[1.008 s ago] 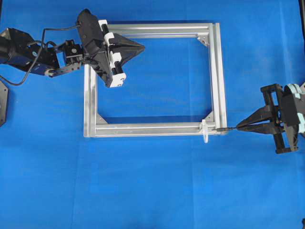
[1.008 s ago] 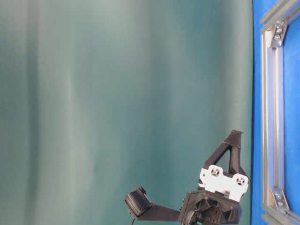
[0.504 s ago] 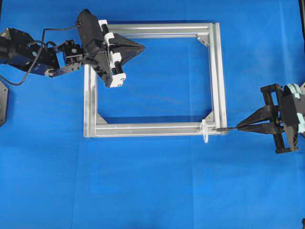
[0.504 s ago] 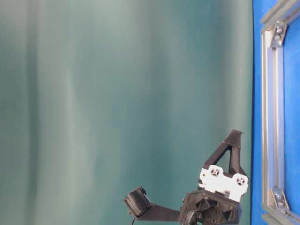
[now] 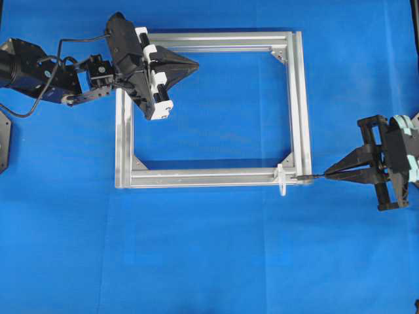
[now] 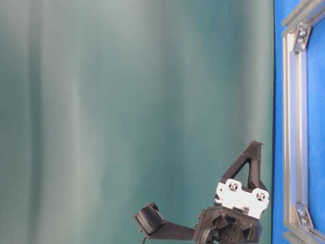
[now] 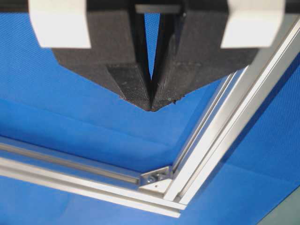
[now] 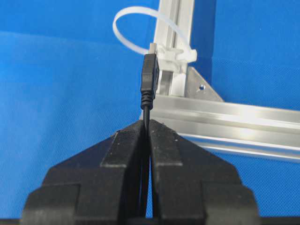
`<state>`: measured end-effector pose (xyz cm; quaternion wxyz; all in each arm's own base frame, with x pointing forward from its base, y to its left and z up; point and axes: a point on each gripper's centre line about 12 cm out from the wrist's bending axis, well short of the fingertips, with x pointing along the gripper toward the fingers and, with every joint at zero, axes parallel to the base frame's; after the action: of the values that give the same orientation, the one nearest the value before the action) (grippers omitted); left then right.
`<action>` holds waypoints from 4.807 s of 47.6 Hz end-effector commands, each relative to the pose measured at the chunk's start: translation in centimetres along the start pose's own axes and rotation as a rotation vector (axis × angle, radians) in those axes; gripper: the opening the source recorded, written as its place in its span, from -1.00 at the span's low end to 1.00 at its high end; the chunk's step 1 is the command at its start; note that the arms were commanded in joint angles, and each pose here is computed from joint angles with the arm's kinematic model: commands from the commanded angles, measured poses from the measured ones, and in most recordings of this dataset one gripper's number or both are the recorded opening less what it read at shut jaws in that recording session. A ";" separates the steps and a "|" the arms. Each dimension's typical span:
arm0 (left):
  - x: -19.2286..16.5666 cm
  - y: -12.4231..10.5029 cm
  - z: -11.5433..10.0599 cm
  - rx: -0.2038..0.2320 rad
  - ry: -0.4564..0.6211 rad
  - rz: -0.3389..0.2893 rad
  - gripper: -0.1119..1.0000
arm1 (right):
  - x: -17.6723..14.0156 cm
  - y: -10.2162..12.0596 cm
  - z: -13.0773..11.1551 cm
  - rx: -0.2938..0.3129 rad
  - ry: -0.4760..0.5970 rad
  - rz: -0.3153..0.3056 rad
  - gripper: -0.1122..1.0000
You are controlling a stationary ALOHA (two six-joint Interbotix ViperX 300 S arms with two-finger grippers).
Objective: Insert the wire through the string loop located on the right side.
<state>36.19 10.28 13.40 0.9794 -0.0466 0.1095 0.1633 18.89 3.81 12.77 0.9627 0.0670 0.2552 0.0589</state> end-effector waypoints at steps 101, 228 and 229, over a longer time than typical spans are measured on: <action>-4.6 -16.4 -0.7 0.000 0.013 -0.447 -0.80 | 5.9 0.4 3.0 0.011 -0.077 -0.029 -0.86; 8.1 -19.3 0.2 0.060 0.147 -0.373 0.77 | 5.9 0.4 3.1 0.011 -0.078 -0.028 -0.86; 8.1 -19.3 0.2 0.062 0.145 -0.374 0.77 | 5.9 0.4 3.1 0.011 -0.078 -0.028 -0.86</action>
<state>49.62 -5.46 11.20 0.9791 -0.0475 0.1959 -0.0280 25.01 4.72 12.00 0.9695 0.0675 0.2319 0.0408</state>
